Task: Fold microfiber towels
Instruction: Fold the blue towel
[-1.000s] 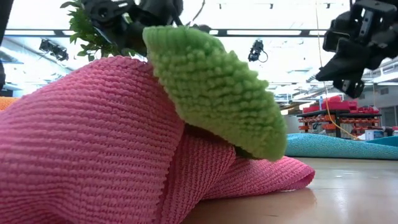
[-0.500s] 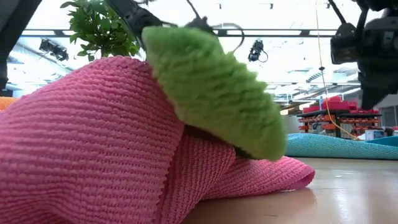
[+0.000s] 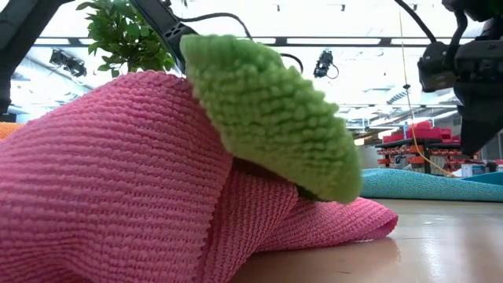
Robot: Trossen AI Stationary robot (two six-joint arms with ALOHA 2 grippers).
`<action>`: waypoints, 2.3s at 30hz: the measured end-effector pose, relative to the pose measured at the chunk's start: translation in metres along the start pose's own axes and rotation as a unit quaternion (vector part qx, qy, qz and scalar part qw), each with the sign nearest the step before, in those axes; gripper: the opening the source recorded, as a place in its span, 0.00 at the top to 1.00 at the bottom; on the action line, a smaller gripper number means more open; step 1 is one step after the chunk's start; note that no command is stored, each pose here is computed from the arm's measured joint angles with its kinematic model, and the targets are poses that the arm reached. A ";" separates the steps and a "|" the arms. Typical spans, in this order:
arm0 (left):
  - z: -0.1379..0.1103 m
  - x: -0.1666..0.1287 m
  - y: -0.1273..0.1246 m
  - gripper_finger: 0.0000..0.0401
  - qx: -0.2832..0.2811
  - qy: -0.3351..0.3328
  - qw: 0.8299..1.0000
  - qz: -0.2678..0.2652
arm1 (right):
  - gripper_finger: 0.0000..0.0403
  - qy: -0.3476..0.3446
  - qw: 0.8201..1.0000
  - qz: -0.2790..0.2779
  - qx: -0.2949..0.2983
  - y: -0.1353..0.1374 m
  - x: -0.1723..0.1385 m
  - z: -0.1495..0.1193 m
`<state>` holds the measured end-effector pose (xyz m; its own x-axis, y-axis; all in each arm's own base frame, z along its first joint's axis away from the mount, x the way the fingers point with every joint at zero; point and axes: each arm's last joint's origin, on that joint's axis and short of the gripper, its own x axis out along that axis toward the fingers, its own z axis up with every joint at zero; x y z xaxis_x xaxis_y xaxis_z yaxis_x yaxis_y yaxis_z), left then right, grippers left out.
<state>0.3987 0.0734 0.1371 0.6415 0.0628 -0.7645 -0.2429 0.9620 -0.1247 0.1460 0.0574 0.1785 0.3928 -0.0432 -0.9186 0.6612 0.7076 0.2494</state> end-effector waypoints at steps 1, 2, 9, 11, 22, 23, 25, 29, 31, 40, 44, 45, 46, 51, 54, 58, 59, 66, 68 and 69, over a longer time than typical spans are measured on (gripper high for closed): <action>0.000 0.002 -0.001 0.57 0.001 -0.003 1.000 -0.001 | 0.63 0.001 1.000 -0.001 0.009 0.000 0.000 0.000; 0.000 0.003 -0.002 0.57 0.002 -0.006 1.000 -0.003 | 0.62 0.002 1.000 -0.002 0.019 0.000 0.000 0.000; -0.007 0.013 -0.003 0.61 -0.020 0.004 1.000 -0.003 | 0.59 0.022 0.999 -0.008 0.041 0.004 0.005 -0.006; -0.007 0.016 -0.003 0.63 -0.022 0.002 1.000 -0.004 | 0.59 0.028 0.999 -0.016 0.026 0.006 0.009 -0.009; -0.009 0.022 -0.007 0.90 -0.027 -0.001 1.000 -0.016 | 0.59 0.049 0.998 -0.038 0.004 0.019 0.034 -0.017; -0.009 0.022 -0.007 0.94 -0.022 -0.001 1.000 -0.017 | 0.60 0.051 0.998 -0.043 0.003 0.019 0.035 -0.018; -0.009 0.022 -0.007 0.97 -0.017 -0.001 1.000 -0.017 | 0.60 0.057 0.996 -0.063 0.002 0.017 0.038 -0.019; -0.009 0.022 -0.007 0.96 -0.014 -0.004 1.000 -0.018 | 0.71 0.077 0.994 -0.082 -0.011 0.015 0.041 -0.022; -0.008 0.020 -0.008 0.97 -0.013 -0.006 1.000 -0.019 | 0.81 0.084 0.993 -0.081 -0.017 0.014 0.041 -0.021; 0.017 -0.015 -0.018 0.96 0.016 -0.069 0.997 -0.032 | 0.98 0.066 0.997 -0.042 0.008 0.008 0.020 -0.001; 0.035 -0.044 -0.022 0.98 0.040 -0.118 0.991 -0.036 | 0.99 0.044 0.999 -0.026 0.008 0.005 -0.004 0.015; 0.039 -0.051 -0.022 0.98 0.047 -0.130 0.990 -0.036 | 0.99 0.033 0.999 -0.022 0.005 0.005 -0.012 0.020; 0.042 -0.058 -0.023 0.98 0.053 -0.141 0.988 -0.036 | 0.99 0.023 1.000 -0.020 0.000 0.005 -0.020 0.025; 0.059 -0.095 -0.021 0.97 0.066 -0.203 0.976 -0.033 | 0.99 -0.031 0.998 -0.037 -0.029 0.000 -0.065 0.048; 0.068 -0.114 -0.018 0.98 0.065 -0.240 0.968 -0.031 | 0.99 -0.057 0.995 -0.057 -0.053 -0.005 -0.090 0.059; 0.076 -0.138 -0.014 0.96 0.057 -0.282 0.957 -0.029 | 0.99 -0.092 0.987 -0.098 -0.091 -0.011 -0.121 0.074; 0.077 -0.142 -0.013 0.96 0.054 -0.285 0.957 -0.028 | 0.99 -0.104 0.983 -0.108 -0.103 -0.012 -0.127 0.077; 0.081 -0.154 0.007 0.98 0.012 -0.298 0.954 -0.014 | 0.99 -0.171 0.953 -0.190 -0.161 -0.025 -0.154 0.101; 0.080 -0.154 0.015 0.98 -0.034 -0.291 0.956 -0.016 | 0.99 -0.162 0.951 -0.201 -0.170 -0.030 -0.154 0.105; 0.079 -0.154 0.018 0.98 -0.058 -0.287 0.956 -0.018 | 0.99 -0.152 0.953 -0.196 -0.174 -0.032 -0.153 0.106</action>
<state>0.3534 0.1024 0.3023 0.9365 0.1976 -0.2898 -0.2706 0.9327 -0.2384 0.1322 -0.0335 0.3438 0.3610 -0.5167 -0.7763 0.5630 0.7844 -0.2603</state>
